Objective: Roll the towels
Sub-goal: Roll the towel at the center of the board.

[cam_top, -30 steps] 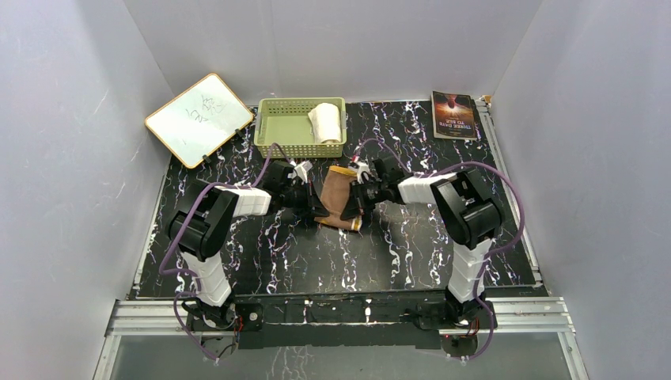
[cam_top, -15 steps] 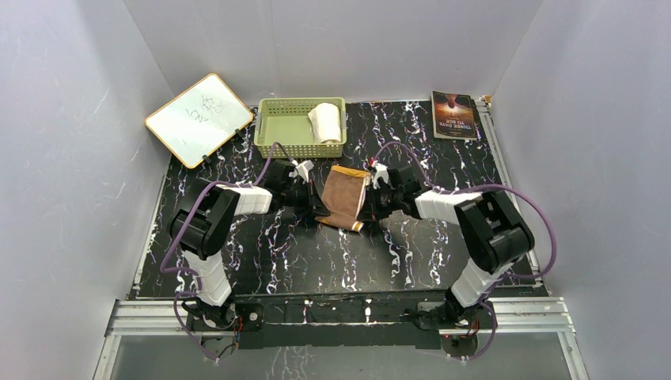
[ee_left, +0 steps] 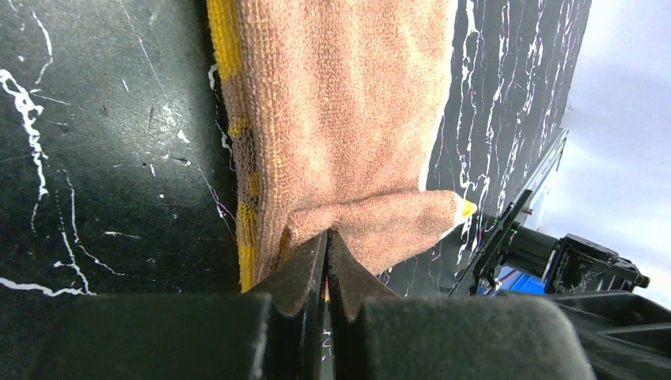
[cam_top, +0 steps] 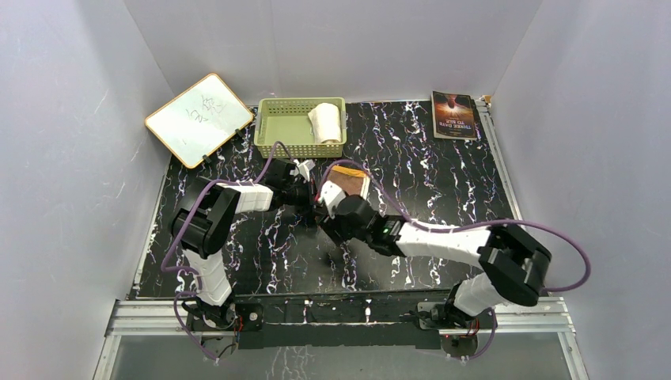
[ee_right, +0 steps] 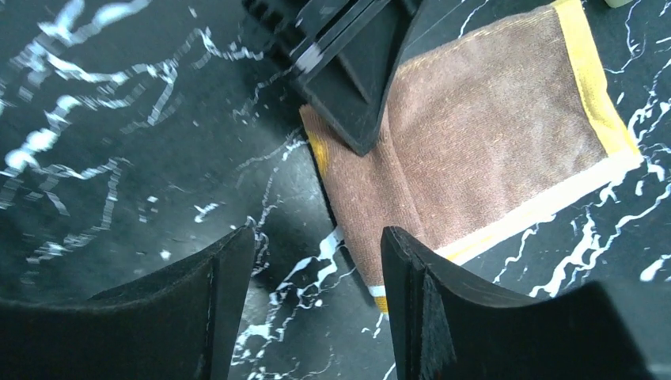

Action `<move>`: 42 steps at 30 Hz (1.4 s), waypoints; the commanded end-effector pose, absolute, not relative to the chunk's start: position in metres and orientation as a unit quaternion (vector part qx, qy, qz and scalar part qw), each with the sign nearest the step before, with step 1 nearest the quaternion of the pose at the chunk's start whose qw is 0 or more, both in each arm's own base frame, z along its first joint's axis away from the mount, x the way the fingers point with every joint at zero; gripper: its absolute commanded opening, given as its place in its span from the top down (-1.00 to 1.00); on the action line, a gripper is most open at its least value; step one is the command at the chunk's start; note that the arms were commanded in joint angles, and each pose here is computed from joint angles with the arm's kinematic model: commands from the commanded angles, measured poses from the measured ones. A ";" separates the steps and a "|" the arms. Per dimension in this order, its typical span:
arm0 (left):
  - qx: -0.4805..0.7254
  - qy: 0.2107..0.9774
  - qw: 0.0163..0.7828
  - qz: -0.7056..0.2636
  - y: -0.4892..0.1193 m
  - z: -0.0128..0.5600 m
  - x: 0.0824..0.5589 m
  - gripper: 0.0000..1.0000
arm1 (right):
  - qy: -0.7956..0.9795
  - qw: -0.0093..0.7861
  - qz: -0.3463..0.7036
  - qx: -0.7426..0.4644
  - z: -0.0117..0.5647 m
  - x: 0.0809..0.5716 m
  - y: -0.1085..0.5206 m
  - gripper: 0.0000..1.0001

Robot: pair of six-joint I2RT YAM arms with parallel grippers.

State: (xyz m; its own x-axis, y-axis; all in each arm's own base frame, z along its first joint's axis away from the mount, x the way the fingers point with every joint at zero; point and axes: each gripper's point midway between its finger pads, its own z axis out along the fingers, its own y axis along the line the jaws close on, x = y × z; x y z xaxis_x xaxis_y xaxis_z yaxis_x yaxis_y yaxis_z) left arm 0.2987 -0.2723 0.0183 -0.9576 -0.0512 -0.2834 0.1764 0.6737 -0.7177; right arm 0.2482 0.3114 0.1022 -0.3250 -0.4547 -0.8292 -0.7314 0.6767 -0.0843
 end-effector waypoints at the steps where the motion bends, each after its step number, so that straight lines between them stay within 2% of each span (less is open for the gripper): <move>1: 0.019 0.949 0.091 -0.301 -0.237 -0.037 0.274 1.00 | 0.756 0.485 0.039 -0.439 0.093 0.265 0.305 -0.15; 9: 0.026 0.948 0.088 -0.305 -0.239 -0.034 0.274 1.00 | 0.747 0.444 0.003 -0.494 0.062 0.265 0.305 0.00; 20: 0.033 0.949 0.076 -0.305 -0.239 -0.036 0.272 1.00 | 0.767 0.403 -0.064 -0.495 0.024 0.274 0.285 0.22; 24: 0.036 0.950 0.075 -0.300 -0.238 -0.036 0.273 1.00 | 0.791 0.363 -0.093 -0.484 -0.002 0.280 0.272 0.28; 26: 0.036 0.950 0.074 -0.301 -0.238 -0.035 0.274 1.00 | 0.797 0.355 -0.096 -0.479 -0.006 0.279 0.269 0.35; 29: 0.036 0.950 0.073 -0.301 -0.238 -0.034 0.277 1.00 | 0.806 0.342 -0.095 -0.473 -0.011 0.276 0.266 0.56; 32: 0.031 0.950 0.079 -0.301 -0.235 -0.029 0.284 1.00 | 0.818 0.326 -0.077 -0.467 -0.014 0.269 0.269 1.00; 35: 0.011 0.948 0.103 -0.300 -0.221 -0.012 0.300 1.00 | 0.834 0.303 -0.029 -0.460 -0.015 0.256 0.282 1.00; 40: -0.055 0.937 0.180 -0.295 -0.189 0.042 0.329 0.98 | 0.833 0.260 0.118 -0.474 0.007 0.218 0.318 1.00; 42: -0.064 0.933 0.206 -0.286 -0.179 0.062 0.332 0.84 | 0.829 0.261 0.157 -0.468 0.026 0.209 0.326 1.00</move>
